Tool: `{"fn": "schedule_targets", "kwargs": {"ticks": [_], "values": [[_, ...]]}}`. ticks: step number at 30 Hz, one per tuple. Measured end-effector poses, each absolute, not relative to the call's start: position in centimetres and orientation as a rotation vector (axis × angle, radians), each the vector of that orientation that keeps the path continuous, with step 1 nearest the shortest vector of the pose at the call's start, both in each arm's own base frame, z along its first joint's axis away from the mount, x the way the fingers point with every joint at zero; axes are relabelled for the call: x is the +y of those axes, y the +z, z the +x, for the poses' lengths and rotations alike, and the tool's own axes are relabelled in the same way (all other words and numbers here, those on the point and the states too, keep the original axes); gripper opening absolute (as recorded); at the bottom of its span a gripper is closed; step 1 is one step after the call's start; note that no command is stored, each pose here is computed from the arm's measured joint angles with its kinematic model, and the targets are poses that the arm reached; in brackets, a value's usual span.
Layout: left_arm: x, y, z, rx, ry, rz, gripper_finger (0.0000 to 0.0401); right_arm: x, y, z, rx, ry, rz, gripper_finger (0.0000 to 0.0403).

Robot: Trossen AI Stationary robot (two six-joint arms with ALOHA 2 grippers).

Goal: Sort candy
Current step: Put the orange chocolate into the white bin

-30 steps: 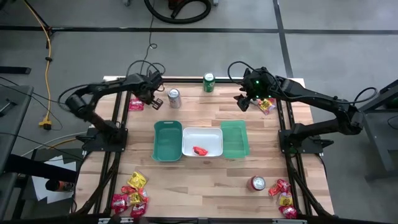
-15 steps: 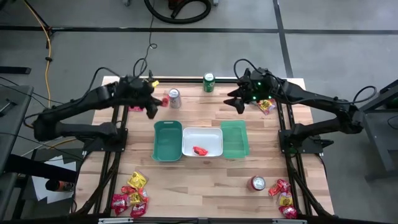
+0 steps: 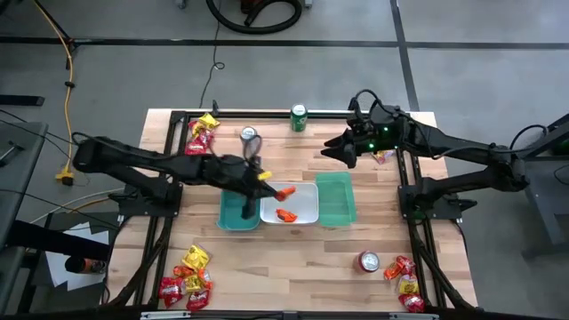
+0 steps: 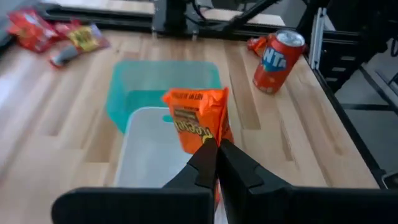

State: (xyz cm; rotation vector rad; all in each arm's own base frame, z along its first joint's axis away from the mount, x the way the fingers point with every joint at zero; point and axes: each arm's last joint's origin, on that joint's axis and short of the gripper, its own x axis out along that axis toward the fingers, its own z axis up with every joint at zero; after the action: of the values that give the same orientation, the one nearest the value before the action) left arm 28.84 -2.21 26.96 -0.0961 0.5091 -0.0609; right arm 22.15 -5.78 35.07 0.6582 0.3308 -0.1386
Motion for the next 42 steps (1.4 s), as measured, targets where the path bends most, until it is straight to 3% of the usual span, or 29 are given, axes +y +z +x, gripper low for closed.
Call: {"fn": "schedule_targets", "kwargs": {"ticks": [6, 11, 18, 23, 30, 37, 42], "values": [[-2.3, 24.5, 30.8, 0.606, -0.029, -0.184, 0.0004, -5.1, 35.8, 21.3, 0.309, -0.116, 0.625, 0.0252], [-2.3, 25.0, 31.6, 0.601, -0.029, -0.187, 0.0049, -4.6, 36.1, 19.9, 0.330, -0.108, 0.576, 0.0252], [-2.3, 29.2, 31.9, 0.638, -0.020, -0.184, 0.0147, -3.9, 36.5, 17.4, 0.367, -0.087, 0.530, 0.0252], [-1.4, 33.5, 30.7, 0.622, 0.067, -0.198, 0.0189, -3.7, 35.8, 16.0, 0.458, -0.188, 0.542, 0.0252], [0.0, 34.2, 27.0, 0.536, 0.212, -0.298, 0.0194, -5.4, 33.3, 16.6, 0.601, -0.637, 0.525, 0.0252], [2.5, 33.7, 23.1, 0.305, 0.340, -0.364, 0.0193, -10.9, 28.6, 19.4, 0.879, -0.784, 0.597, 0.0252], [5.1, 34.0, 21.1, 0.252, 0.394, -0.309, 0.0193, -16.5, 23.9, 19.5, 1.099, -0.899, 0.662, 0.0252]]}}
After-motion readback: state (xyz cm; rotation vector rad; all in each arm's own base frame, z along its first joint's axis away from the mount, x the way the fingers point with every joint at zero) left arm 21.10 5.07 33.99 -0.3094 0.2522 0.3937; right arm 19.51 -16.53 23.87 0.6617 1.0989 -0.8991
